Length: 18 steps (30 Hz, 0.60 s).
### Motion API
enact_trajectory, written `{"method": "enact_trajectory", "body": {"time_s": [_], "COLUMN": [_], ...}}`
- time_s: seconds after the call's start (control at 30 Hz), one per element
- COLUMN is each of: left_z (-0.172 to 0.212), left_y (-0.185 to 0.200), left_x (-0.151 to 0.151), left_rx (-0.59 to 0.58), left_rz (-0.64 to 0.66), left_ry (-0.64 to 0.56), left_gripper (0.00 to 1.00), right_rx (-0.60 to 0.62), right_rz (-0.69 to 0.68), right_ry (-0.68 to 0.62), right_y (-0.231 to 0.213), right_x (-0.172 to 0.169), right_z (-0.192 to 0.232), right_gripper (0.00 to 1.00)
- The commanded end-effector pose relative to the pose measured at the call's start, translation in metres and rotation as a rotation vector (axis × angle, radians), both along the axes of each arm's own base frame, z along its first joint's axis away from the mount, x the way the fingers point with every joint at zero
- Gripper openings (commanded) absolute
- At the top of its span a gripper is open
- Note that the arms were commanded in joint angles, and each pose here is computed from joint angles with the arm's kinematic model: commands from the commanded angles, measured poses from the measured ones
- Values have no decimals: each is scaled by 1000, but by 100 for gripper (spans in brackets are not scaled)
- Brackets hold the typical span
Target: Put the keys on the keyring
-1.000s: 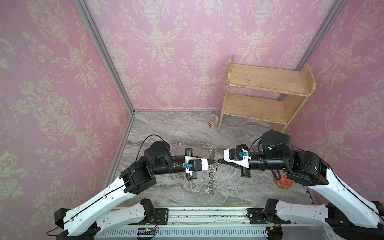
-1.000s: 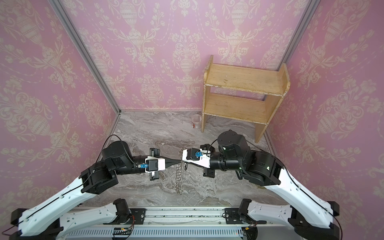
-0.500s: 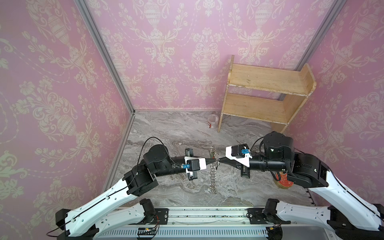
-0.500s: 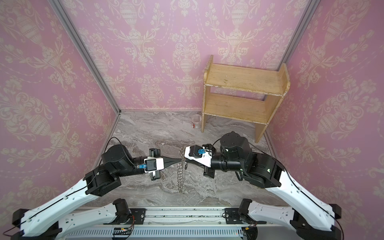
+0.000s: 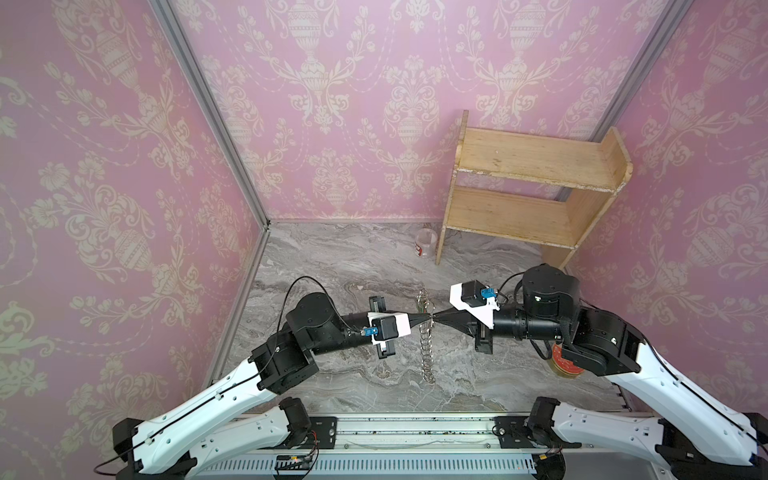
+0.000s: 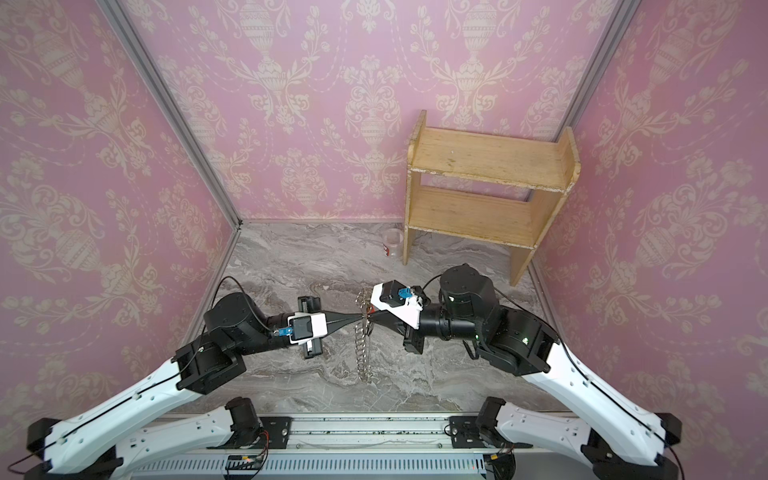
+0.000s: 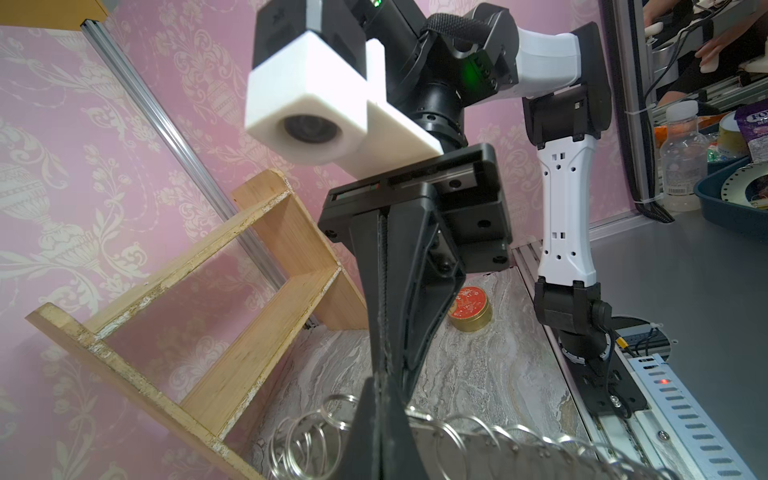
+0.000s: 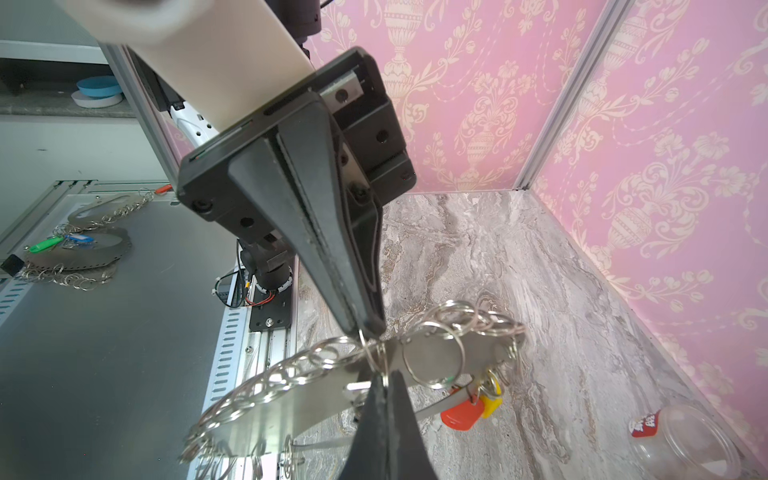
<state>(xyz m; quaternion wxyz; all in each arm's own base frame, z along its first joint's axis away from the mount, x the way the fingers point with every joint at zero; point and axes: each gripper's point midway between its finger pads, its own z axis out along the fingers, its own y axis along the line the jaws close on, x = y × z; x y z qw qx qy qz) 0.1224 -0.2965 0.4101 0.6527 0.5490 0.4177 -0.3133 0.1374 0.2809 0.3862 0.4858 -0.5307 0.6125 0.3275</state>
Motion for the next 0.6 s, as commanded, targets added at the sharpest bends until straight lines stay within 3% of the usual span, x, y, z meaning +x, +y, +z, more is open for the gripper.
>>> {"method": "enact_trajectory", "body": {"time_s": [0.0, 0.13, 0.2, 0.27, 0.37, 0.47, 0.57], "left_z": [60, 59, 57, 55, 51, 47, 46], "left_y": [14, 13, 14, 16, 19, 21, 21], "left_x": [-7, -6, -5, -6, -6, -6, -4], "left_rx": [-211, -215, -205, -193, -179, -176, -187], "left_rz": [6, 2, 5, 5, 8, 2, -4], "left_ry": [-104, -104, -104, -102, -97, -89, -81], "left_gripper": [0, 0, 0, 0, 0, 0, 0], "right_rx": [-16, -25, -46, -71, -88, -75, -36], "right_rz": [73, 75, 32, -5, -75, -128, -137], "right_ry": [130, 157, 143, 115, 58, -4, -66], "right_y": [17, 21, 14, 4, -16, -33, -41], "right_x": [-8, -7, -2, 0, 5, 7, 6], "right_z": [-27, -32, -32, -30, -23, -11, 6], "right_gripper": [0, 1, 11, 32, 48, 58, 61]}}
